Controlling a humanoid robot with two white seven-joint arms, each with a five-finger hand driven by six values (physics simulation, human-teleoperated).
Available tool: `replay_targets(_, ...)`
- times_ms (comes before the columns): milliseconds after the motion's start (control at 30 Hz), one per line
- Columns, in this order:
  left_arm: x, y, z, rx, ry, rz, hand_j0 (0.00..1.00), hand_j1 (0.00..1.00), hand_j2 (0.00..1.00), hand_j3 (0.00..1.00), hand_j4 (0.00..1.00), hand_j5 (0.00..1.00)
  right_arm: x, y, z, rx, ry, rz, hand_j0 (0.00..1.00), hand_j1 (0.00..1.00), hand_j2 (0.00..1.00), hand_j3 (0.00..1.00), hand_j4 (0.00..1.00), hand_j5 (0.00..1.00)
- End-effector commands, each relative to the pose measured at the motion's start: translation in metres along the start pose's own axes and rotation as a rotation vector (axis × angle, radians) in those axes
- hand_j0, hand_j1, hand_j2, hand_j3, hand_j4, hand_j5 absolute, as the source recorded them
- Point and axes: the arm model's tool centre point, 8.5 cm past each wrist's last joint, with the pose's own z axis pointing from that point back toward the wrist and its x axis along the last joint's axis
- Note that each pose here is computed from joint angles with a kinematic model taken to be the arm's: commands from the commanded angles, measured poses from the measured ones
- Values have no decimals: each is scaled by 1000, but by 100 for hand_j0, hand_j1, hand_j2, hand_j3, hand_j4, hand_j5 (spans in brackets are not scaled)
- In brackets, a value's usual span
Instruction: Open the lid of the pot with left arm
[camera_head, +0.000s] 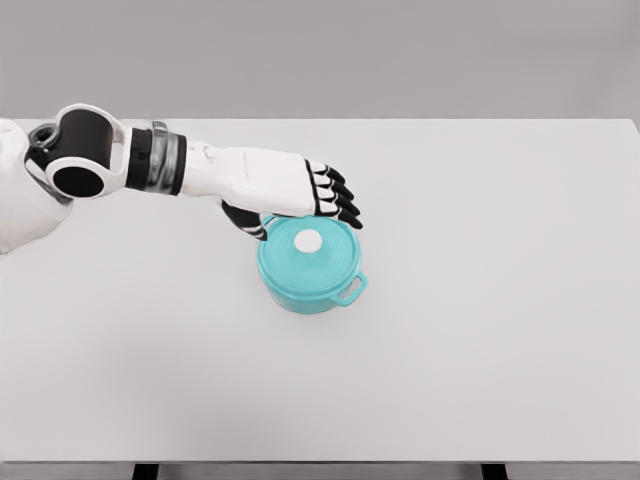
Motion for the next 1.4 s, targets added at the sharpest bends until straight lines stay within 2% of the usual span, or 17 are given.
replay_targets(0, 8, -4, -21, -31, -28, -28, 100, 100, 100, 100, 100, 100, 1, -1, 0, -2, -2, 1, 100, 100, 100, 100, 100, 100)
replay_targets(133, 10, -1, -27, -29, -42, -35, 100, 100, 100, 100, 100, 100, 0, -1, 0, -1, -1, 0, 100, 100, 100, 100, 100, 100)
replay_targets(533, 4, -15, -27, -72, -12, -37, 98, 98, 98, 98, 98, 98, 0, -1, 0, -1, -1, 0, 100, 100, 100, 100, 100, 100)
replay_targets(600, 4, -19, -29, -93, -5, -50, 92, 92, 92, 92, 92, 92, 0, 0, 0, 0, 0, 0, 100, 100, 100, 100, 100, 100)
replay_targets(733, 4, -19, -30, -97, -4, -52, 92, 92, 92, 92, 92, 92, 0, 0, 0, 0, 0, 0, 100, 100, 100, 100, 100, 100)
replay_targets(833, 3, -22, -30, -110, 1, -61, 84, 84, 84, 84, 84, 84, 0, 0, 0, 0, 0, 0, 100, 100, 100, 100, 100, 100)
replay_targets(933, 2, -23, -30, -116, 5, -66, 81, 81, 81, 81, 81, 81, 0, 0, 0, 0, 0, 0, 100, 100, 100, 100, 100, 100)
replay_targets(1300, 1, -32, -33, -145, 10, -63, 79, 79, 79, 79, 79, 79, 0, 0, 0, 0, 0, 0, 100, 100, 100, 100, 100, 100)
replay_targets(1367, 1, -32, -33, -146, 11, -64, 69, 69, 69, 69, 69, 69, 0, 0, 0, 0, 0, 0, 100, 100, 100, 100, 100, 100)
